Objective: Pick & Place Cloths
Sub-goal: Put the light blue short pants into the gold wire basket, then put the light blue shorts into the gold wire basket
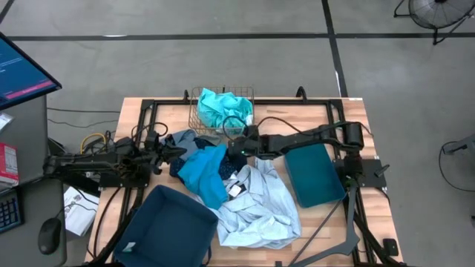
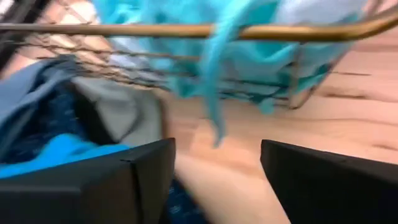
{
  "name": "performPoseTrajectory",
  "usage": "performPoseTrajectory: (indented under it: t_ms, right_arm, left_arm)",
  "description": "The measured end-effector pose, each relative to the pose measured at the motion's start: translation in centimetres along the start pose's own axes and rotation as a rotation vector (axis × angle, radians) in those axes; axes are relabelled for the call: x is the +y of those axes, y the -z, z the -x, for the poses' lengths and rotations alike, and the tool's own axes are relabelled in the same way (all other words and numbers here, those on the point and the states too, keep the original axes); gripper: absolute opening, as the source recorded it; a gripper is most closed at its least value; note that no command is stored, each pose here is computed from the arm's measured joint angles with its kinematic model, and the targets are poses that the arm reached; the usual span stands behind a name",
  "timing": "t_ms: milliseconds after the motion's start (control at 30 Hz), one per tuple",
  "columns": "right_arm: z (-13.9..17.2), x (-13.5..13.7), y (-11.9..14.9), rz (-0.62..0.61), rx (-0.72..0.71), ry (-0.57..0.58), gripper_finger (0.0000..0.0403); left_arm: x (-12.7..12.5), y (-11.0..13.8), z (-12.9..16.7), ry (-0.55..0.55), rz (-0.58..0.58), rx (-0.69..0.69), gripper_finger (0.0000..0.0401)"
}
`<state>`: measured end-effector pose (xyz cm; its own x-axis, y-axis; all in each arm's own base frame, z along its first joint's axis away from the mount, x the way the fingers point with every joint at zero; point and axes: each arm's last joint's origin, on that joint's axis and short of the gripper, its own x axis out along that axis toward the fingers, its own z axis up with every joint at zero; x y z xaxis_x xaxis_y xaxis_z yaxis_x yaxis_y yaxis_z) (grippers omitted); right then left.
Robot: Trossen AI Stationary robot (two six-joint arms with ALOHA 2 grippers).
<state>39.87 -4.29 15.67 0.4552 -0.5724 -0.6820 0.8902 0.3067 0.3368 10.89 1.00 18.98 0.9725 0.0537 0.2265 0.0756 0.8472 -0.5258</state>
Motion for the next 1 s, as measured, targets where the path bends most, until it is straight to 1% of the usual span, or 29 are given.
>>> performPoseTrajectory:
  t_ms: [67, 100, 133, 200, 233, 267, 333, 433, 467, 533, 567, 667, 733, 800, 867, 933, 1000]
  right_arm:
    - [-0.2, -0.2, -0.3, -0.014, -0.004, 0.006, 0.0191]
    - [-0.2, -0.2, -0.4, -0.011, -0.005, 0.007, 0.0167]
    - [-0.2, -0.2, -0.4, -0.001, -0.003, 0.005, 0.0137]
    - [0.1, -0.1, -0.5, 0.033, 0.016, -0.01, 0.006]
    - [0.2, 0.1, -0.6, 0.048, 0.019, -0.03, 0.0031]
    - [0.3, 0.2, -0.8, 0.055, 0.026, -0.041, 0.0018]
    - [0.8, 0.3, -0.9, 0.056, 0.071, -0.063, 0.0016]
    - [1.8, 1.5, -2.0, 0.079, 0.09, -0.142, 0.0004]
    - [2.5, 1.7, -2.7, 0.09, 0.085, -0.156, 0.0004]
    - [3.8, 2.8, -4.1, 0.064, 0.061, -0.216, 0.001]
    - [4.4, 2.7, -4.5, 0.07, 0.065, -0.212, 0.0012]
    - [5.0, 2.1, -4.6, 0.113, 0.109, -0.144, 0.002]
    - [5.5, 1.5, -4.1, 0.161, 0.152, -0.083, 0.0033]
    - [5.5, 1.1, -3.4, 0.197, 0.185, -0.035, 0.0054]
    - [4.9, 0.9, -2.4, 0.212, 0.199, 0.004, 0.0084]
    - [4.0, 1.0, -1.6, 0.207, 0.189, 0.023, 0.0121]
    - [2.8, 1.3, -1.0, 0.179, 0.168, 0.017, 0.0163]
  left_arm:
    - [0.0, 0.0, 0.0, 0.0, 0.0, -0.001, 0.0004]
    - [0.0, 0.0, 0.0, 0.0, 0.0, 0.0, 0.0004]
    - [0.0, 0.0, 0.0, 0.0, 0.0, -0.001, 0.0004]
    - [0.0, 0.0, 0.0, -0.002, 0.0, -0.002, 0.0004]
    - [0.0, 0.0, 0.0, -0.003, 0.0, -0.002, 0.0004]
    - [0.0, 0.0, 0.0, -0.003, 0.0, -0.002, 0.0004]
    - [0.0, 0.0, 0.0, -0.003, 0.0, -0.003, 0.0004]
    - [0.0, 0.0, 0.0, -0.002, 0.0, -0.002, 0.0004]
    - [0.0, 0.0, 0.0, -0.002, 0.0, -0.003, 0.0004]
    - [0.0, 0.0, 0.0, -0.001, 0.0, -0.003, 0.0004]
    - [0.0, 0.0, 0.0, -0.001, 0.0, -0.003, 0.0004]
    - [0.0, 0.0, 0.0, 0.0, 0.0, -0.004, 0.0004]
    - [0.0, 0.0, 0.0, 0.002, 0.0, -0.004, 0.0004]
    - [0.0, 0.0, 0.0, 0.0, 0.0, 0.0, 0.0004]
    - [0.0, 0.0, -0.1, -0.002, 0.0, 0.003, 0.0004]
    - [0.0, 0.1, -0.1, -0.003, 0.0, 0.005, 0.0004]
    - [0.0, 0.1, -0.1, -0.004, 0.001, 0.006, 0.0004]
